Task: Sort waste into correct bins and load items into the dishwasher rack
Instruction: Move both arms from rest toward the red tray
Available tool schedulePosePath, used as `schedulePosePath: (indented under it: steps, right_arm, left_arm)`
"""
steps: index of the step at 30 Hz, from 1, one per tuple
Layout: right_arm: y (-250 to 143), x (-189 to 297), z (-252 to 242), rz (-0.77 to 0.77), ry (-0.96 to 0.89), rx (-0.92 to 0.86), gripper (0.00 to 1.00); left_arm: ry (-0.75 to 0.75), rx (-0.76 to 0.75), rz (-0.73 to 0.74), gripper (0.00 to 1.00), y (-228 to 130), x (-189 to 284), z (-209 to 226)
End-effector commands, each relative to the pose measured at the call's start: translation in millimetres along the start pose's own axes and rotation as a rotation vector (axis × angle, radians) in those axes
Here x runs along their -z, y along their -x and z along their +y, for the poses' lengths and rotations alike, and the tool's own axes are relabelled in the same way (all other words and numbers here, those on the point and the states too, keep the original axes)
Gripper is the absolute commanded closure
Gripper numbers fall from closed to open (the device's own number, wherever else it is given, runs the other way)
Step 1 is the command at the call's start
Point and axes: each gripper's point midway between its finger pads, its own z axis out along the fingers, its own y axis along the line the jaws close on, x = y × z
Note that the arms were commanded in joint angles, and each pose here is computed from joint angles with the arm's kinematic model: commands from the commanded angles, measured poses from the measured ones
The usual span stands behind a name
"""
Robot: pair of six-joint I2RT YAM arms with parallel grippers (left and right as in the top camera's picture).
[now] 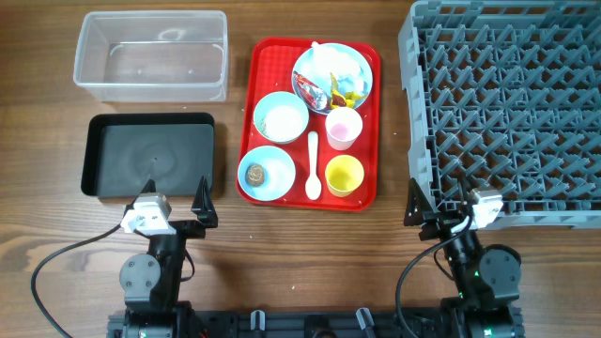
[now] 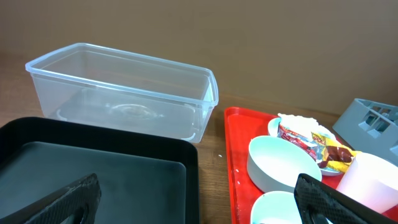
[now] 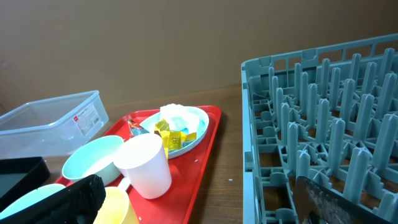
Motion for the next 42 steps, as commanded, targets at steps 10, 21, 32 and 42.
schedulePosePath:
  steps: [10, 21, 32, 42]
  right_arm:
    - [1, 0, -1, -0.005, -0.006, 0.018, 0.0]
    - [14, 1, 14, -0.054, 0.074, 0.026, 0.0]
    - [44, 7, 34, -0.102, 0.158, 0.044, 0.0]
    - [62, -44, 39, 0.379, 0.101, 0.058, 0.0]
  left_arm:
    - [0.011, 0.006, -0.003, 0.0, -2, 0, 3]
    - [-0.21, 0.003, -0.003, 0.0, 11, 7, -38]
    - [-0.23, 0.008, 0.094, 0.0, 64, 20, -58]
    - [-0.222, -0.039, 0.614, 0.0, 100, -50, -84]
